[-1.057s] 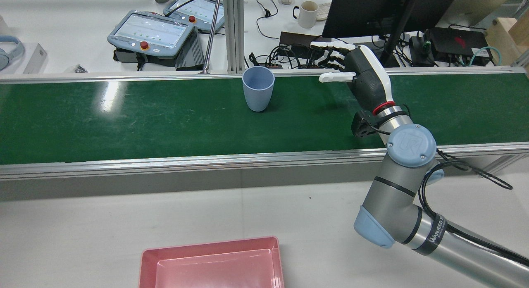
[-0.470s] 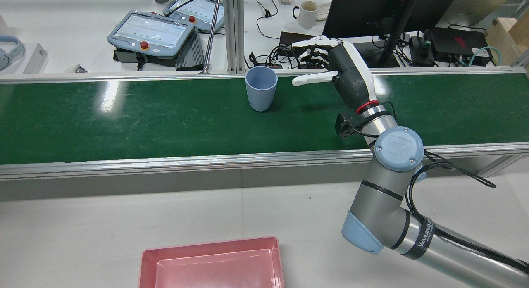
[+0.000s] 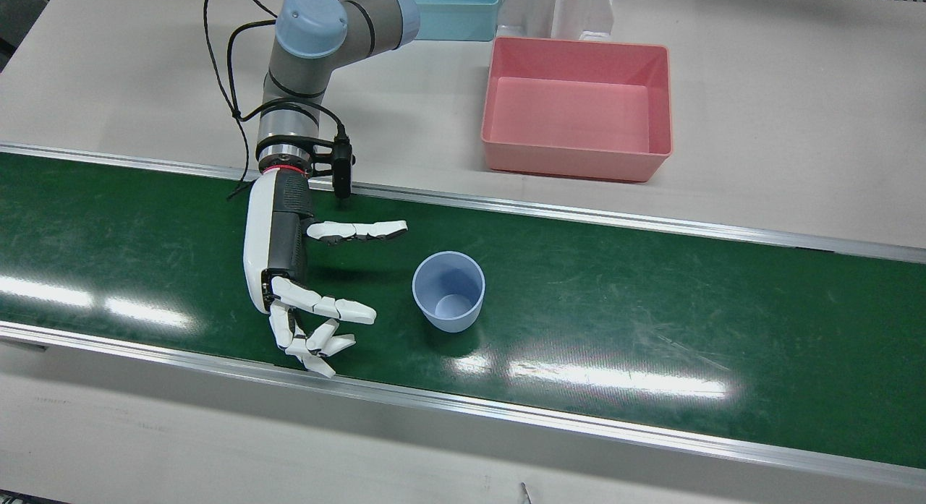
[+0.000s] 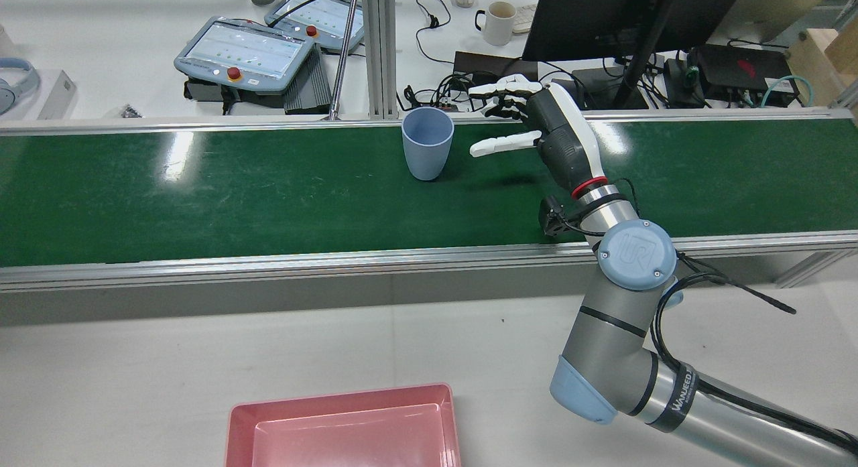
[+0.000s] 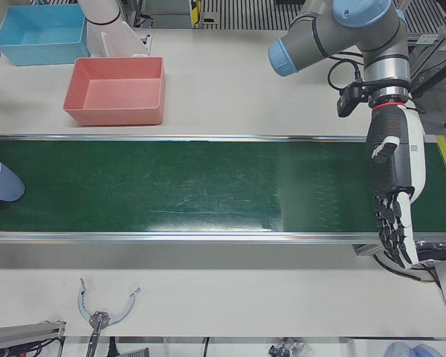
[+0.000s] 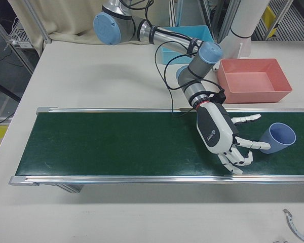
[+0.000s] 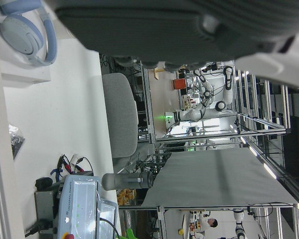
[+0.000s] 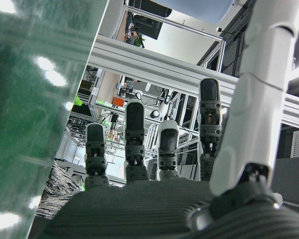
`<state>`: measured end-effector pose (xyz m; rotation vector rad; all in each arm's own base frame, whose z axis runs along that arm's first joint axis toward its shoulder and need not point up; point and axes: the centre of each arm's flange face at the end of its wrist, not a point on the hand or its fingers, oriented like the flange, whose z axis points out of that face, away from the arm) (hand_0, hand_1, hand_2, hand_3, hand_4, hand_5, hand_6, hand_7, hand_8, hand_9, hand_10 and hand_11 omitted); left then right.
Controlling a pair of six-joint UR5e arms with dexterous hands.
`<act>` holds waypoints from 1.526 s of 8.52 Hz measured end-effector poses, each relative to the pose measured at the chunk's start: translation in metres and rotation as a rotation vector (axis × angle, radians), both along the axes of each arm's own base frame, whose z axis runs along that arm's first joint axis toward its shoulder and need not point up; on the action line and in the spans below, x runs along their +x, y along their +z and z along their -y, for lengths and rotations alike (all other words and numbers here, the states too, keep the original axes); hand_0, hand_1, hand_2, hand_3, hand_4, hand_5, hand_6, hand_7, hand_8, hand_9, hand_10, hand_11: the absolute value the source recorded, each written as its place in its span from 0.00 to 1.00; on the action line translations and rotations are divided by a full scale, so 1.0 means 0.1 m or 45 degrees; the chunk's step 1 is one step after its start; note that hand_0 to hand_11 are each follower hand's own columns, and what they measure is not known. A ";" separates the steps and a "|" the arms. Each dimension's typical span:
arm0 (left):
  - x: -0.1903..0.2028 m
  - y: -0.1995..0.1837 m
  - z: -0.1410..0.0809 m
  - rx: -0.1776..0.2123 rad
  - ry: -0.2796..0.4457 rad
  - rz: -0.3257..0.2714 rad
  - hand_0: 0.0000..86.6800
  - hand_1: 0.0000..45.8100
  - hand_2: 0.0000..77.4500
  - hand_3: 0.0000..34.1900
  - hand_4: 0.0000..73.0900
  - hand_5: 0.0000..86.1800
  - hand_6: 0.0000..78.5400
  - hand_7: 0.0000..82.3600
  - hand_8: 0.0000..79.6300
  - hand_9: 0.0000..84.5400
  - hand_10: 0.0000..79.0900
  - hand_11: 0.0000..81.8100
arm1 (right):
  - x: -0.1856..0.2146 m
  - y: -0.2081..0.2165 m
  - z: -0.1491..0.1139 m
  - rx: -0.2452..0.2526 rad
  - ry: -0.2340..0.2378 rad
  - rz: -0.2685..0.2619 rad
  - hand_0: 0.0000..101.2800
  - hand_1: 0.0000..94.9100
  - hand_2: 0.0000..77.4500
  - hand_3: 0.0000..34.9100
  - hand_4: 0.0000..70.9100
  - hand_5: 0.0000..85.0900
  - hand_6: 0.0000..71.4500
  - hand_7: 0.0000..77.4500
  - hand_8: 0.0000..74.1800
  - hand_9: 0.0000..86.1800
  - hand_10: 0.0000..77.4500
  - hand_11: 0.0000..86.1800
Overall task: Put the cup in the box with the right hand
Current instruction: 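Lower the open right hand onto the belt just beyond the cup, then hold the open right hand on the belt as the cup approaches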
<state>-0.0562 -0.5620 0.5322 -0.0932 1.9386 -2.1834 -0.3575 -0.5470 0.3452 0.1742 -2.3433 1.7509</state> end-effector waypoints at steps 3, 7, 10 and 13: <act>0.00 0.00 0.00 0.000 0.000 0.000 0.00 0.01 0.01 0.00 0.00 0.00 0.00 0.00 0.00 0.01 0.00 0.00 | -0.04 0.09 0.01 -0.018 0.004 -0.018 0.58 0.18 0.01 0.43 0.52 0.12 0.21 0.90 0.41 0.51 0.20 0.28; 0.00 0.00 0.00 0.000 0.000 0.001 0.00 0.01 0.01 0.00 0.00 0.00 0.00 0.00 0.00 0.01 0.00 0.00 | -0.03 0.10 0.02 -0.027 0.016 -0.022 0.54 0.14 0.01 0.39 0.60 0.09 0.21 0.90 0.42 0.51 0.20 0.26; 0.00 0.00 0.00 0.001 -0.001 0.001 0.00 0.01 0.01 0.00 0.00 0.00 0.00 0.00 0.00 0.01 0.00 0.00 | -0.02 0.11 0.02 -0.033 0.017 -0.028 0.49 0.08 0.01 0.33 0.65 0.08 0.21 0.90 0.42 0.51 0.17 0.21; 0.00 0.00 0.00 0.001 0.000 0.000 0.00 0.01 0.01 0.00 0.00 0.00 0.00 0.00 0.00 0.01 0.00 0.00 | -0.02 0.10 0.02 -0.032 0.017 -0.027 0.48 0.09 0.01 0.43 0.62 0.07 0.20 0.90 0.40 0.51 0.16 0.21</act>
